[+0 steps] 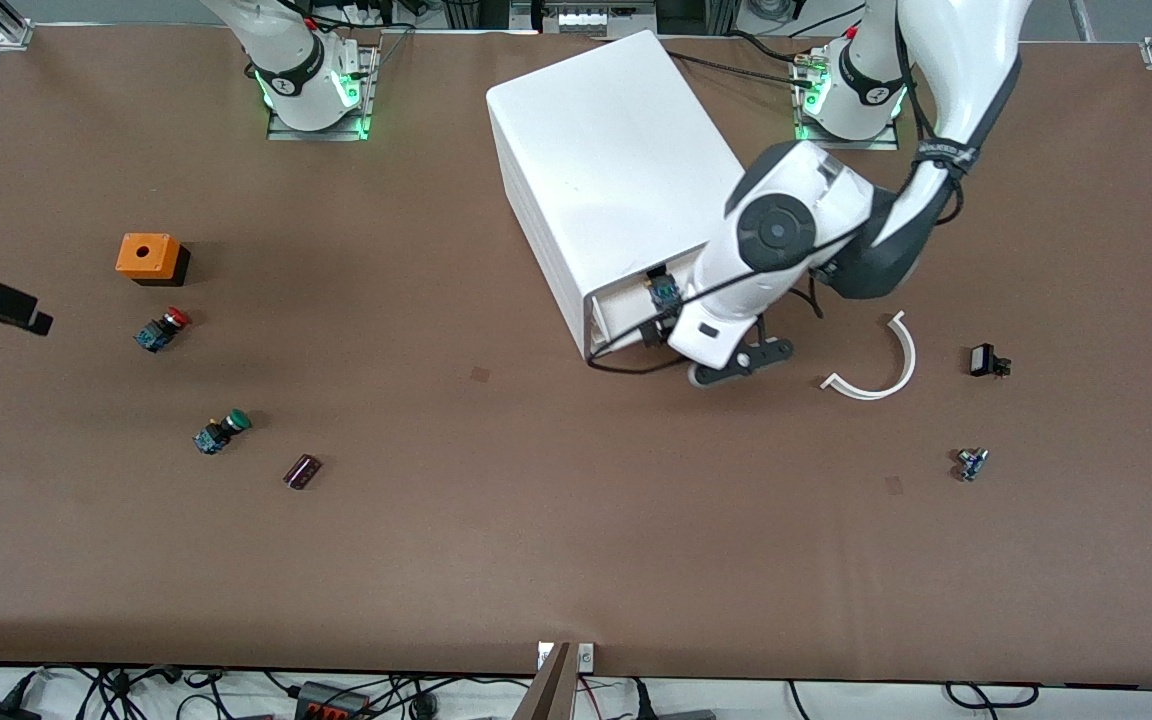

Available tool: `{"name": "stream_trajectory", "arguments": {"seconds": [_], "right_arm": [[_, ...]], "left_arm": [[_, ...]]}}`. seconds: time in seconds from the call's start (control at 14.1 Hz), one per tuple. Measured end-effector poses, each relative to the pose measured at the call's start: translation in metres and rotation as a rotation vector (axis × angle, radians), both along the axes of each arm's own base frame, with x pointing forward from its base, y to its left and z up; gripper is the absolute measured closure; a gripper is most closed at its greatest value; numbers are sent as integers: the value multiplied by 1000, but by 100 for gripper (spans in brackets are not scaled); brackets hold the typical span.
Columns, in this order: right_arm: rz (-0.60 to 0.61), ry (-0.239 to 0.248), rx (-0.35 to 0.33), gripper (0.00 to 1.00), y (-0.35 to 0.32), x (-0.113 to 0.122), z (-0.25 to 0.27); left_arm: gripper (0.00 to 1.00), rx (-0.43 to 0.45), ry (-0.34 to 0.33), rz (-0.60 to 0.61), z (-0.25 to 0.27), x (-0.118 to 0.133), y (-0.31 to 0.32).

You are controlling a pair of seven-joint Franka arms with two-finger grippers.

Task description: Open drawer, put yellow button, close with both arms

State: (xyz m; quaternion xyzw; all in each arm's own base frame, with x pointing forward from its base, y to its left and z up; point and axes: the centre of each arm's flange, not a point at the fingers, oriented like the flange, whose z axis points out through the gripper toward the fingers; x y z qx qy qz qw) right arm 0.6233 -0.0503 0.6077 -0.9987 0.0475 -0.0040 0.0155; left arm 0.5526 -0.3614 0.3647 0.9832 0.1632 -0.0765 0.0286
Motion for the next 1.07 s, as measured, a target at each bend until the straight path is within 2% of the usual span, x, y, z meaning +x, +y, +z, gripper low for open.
{"name": "stream_trajectory", "arguments": {"seconds": [0.28,0.57,0.78,1.07], "right_arm": [[46,-1,-53,0,21,-9,4],[53,4,-59,0,17,-9,-1],[57,15,-58,0,17,-14,-2],[61,2,-56,0,18,-42,-12]], "left_arm": [[0,6,25,-55,-5,-31,-21],[0,7,48,-45,5,-29,-4],[0,6,10,-65,33,6,53],[0,-9,-31,-149,83,63,183]]}}
